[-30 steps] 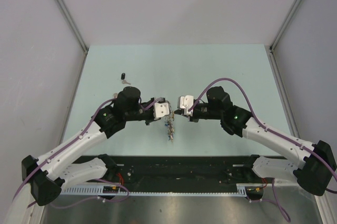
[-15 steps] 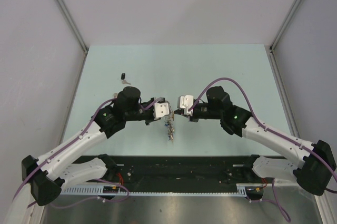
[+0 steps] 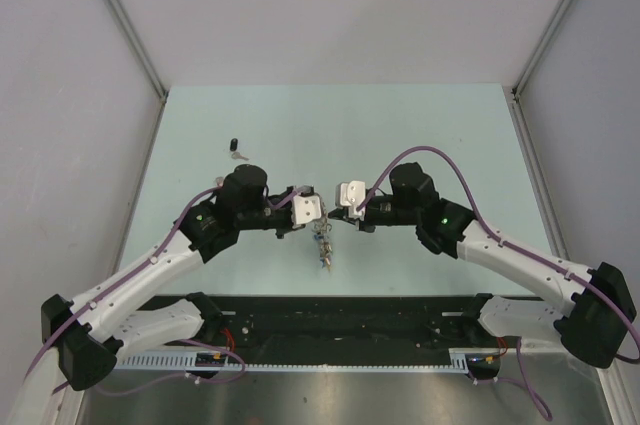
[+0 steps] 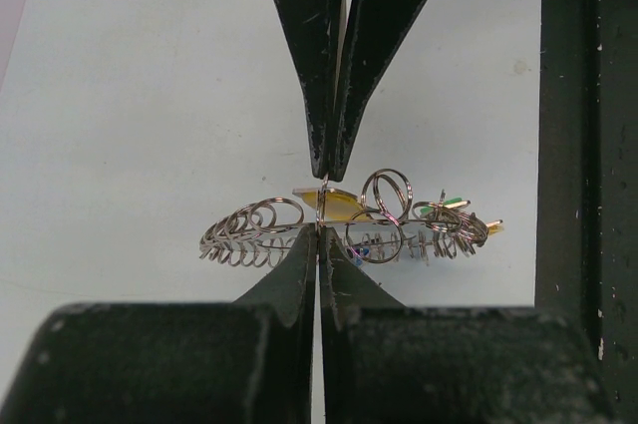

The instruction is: Put the keys on the keyring

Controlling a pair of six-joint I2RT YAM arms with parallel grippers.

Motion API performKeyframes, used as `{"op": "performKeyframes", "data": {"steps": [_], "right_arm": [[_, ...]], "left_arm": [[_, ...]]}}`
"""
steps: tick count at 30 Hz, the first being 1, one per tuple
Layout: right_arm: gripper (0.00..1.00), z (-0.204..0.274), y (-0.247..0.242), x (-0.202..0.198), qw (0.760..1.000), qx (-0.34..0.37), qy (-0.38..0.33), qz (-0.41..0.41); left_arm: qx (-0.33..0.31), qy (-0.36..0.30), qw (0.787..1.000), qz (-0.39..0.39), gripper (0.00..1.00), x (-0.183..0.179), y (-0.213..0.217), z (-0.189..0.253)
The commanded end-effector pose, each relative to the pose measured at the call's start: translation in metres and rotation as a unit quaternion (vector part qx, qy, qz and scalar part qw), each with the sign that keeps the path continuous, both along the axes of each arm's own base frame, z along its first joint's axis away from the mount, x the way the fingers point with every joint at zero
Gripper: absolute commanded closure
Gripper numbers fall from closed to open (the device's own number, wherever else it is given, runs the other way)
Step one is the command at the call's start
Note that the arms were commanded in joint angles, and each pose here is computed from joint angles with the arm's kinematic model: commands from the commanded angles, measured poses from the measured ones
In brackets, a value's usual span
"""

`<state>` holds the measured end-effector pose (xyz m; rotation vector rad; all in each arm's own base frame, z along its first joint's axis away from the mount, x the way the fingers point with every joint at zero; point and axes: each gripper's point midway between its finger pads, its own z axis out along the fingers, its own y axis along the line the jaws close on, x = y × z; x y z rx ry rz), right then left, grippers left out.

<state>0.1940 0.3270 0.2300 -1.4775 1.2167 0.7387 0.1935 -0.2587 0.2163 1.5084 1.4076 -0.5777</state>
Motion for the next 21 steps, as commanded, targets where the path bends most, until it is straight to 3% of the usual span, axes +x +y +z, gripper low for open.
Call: {"op": "performKeyframes", "data": {"steps": [1, 21], "right_arm": [[1.00, 0.0341, 0.0129, -0.0041, 0.999, 0.041, -0.021, 0.027], [1.00, 0.0407, 0.0152, -0.0067, 0.998, 0.045, -0.032, 0.018]], "left_arm": [[-0.036, -0.030, 0.998, -0.034, 1.00, -0.0047, -0.0118, 0.0225], [-0.019, -0.020, 0.999, -0.021, 1.00, -0.0012, -0.0134, 0.0167]]}}
